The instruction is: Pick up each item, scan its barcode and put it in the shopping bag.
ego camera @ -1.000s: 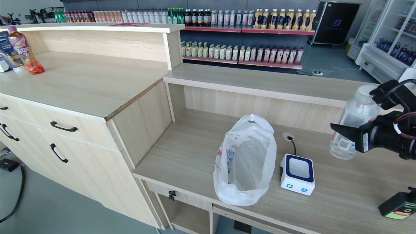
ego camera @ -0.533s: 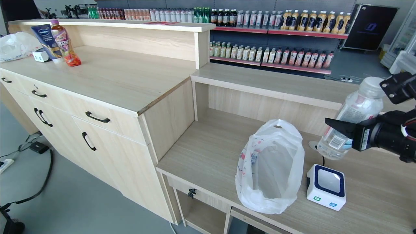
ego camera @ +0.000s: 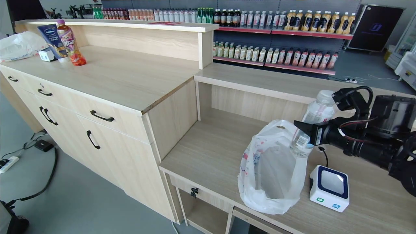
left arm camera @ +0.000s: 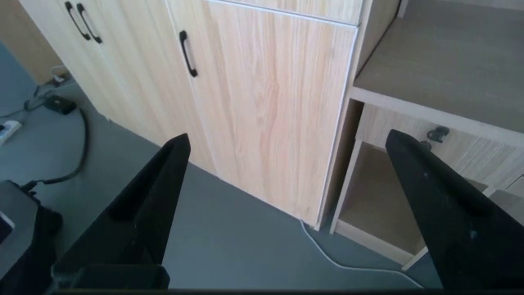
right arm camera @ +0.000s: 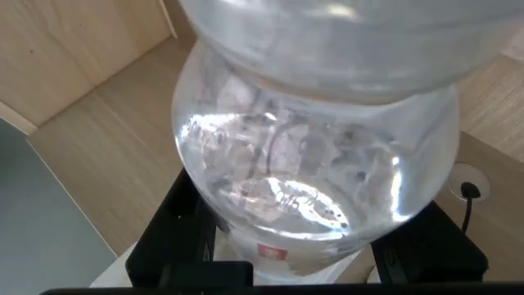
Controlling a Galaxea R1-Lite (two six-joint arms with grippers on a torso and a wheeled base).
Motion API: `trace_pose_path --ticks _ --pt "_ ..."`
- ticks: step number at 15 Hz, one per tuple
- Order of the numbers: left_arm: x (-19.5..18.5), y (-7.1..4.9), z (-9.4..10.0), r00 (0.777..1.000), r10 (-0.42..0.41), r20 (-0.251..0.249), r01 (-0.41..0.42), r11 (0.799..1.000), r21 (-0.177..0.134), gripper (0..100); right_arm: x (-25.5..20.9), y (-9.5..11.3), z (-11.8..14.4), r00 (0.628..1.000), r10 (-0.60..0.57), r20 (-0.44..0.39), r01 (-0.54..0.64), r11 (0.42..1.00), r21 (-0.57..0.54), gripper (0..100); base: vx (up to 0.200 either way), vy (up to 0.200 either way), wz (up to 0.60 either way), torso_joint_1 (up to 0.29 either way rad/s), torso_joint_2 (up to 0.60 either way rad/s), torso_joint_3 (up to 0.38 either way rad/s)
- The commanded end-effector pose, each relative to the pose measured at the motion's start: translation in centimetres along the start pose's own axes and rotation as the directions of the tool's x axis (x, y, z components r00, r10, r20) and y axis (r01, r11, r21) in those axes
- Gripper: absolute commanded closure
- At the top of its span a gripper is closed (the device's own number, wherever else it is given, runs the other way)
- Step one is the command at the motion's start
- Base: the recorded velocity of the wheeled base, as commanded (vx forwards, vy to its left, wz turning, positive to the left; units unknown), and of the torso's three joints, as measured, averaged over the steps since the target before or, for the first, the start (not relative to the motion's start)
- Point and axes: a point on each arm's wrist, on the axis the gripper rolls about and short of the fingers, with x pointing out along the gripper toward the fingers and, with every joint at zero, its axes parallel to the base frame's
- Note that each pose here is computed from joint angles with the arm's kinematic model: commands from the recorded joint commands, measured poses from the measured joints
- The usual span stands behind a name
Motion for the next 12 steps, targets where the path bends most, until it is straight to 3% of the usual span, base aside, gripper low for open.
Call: trace_pose_path --ticks 1,12 --pt "0.0 0.0 0.0 1.000 0.001 0.000 -0.001 1.000 0.001 0 4.0 -0.7 -3.9 0.997 -0.010 -0.078 0.010 1.000 0.006 100 0.000 0.000 0.00 0.000 0.00 0.000" --pt "0.0 0.0 0.0 1.000 0.001 0.000 -0.001 1.000 -0.001 0 8.5 -2.1 -7.2 1.000 -0.024 -0.014 0.024 0.999 -0.025 100 0.000 0.000 0.00 0.000 0.00 0.000"
